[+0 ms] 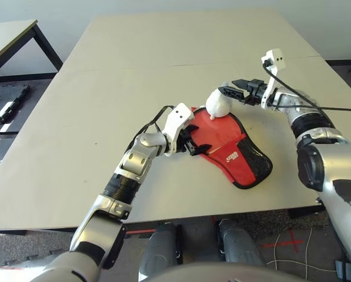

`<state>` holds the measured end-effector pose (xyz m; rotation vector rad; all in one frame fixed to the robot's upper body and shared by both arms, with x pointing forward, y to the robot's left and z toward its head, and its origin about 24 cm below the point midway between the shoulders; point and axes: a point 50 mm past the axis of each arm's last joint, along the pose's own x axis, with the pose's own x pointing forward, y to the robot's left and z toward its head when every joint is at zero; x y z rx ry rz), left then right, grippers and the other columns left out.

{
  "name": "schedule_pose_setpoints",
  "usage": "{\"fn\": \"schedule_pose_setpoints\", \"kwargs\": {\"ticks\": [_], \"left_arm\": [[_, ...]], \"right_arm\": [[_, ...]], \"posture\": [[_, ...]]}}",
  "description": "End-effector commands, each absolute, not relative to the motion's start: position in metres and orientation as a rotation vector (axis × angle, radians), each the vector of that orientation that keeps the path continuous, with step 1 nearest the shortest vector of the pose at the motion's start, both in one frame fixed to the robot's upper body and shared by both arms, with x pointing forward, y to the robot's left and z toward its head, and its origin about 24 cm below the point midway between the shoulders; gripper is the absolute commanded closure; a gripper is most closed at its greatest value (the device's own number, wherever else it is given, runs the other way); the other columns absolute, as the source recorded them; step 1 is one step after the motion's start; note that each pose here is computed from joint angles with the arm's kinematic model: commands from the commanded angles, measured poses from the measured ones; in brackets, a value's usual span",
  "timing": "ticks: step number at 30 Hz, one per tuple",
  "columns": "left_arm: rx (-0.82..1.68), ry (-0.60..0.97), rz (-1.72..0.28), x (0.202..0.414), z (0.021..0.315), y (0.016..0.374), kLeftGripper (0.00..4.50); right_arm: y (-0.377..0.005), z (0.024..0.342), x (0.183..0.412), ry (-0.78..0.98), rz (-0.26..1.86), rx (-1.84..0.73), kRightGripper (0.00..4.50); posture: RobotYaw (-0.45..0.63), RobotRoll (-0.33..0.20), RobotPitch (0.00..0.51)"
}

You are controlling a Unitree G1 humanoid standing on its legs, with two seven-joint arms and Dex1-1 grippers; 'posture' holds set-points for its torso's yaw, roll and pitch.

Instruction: Store the ping-pong paddle in its case and zip it.

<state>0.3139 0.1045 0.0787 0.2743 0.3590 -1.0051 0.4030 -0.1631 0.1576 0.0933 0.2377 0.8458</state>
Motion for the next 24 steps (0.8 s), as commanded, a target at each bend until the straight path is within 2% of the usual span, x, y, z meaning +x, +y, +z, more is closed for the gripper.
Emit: {"fn": "schedule_pose_setpoints", "kwargs": {"ticks": [1,5,6,8,16,21,24], "left_arm": [[0.289,0.466,-1.008,0.305,0.058,0.108,0.02],[0.29,0.463,-1.009,0.305,0.06,0.107,0.02],[0.291,0.462,-1.01,0.306,0.06,0.107,0.0],[0.291,0.461,-1.01,0.306,0.061,0.106,0.0],[0.296,0.466,-1.026,0.306,0.061,0.104,0.0],[0.297,0.472,-1.039,0.306,0.061,0.102,0.0],[0.298,0.475,-1.045,0.306,0.06,0.101,0.0]], "right_arm": [[-0.156,0.151,0.403,0.293,0.84,0.093,0.0],[-0.154,0.147,0.403,0.325,0.816,0.091,0.0],[-0.154,0.146,0.403,0.329,0.808,0.091,0.16],[-0.156,0.146,0.404,0.336,0.784,0.093,0.6],[-0.171,0.144,0.403,0.352,0.724,0.072,2.98],[-0.194,0.147,0.401,0.356,0.683,0.051,4.45],[-0.207,0.15,0.399,0.353,0.655,0.038,4.48]], "posture": [[0.0,0.0,0.107],[0.0,0.0,0.106],[0.0,0.0,0.105],[0.0,0.0,0.105],[0.0,0.0,0.1],[-0.01,0.0,0.096],[-0.01,0.0,0.095]]}}
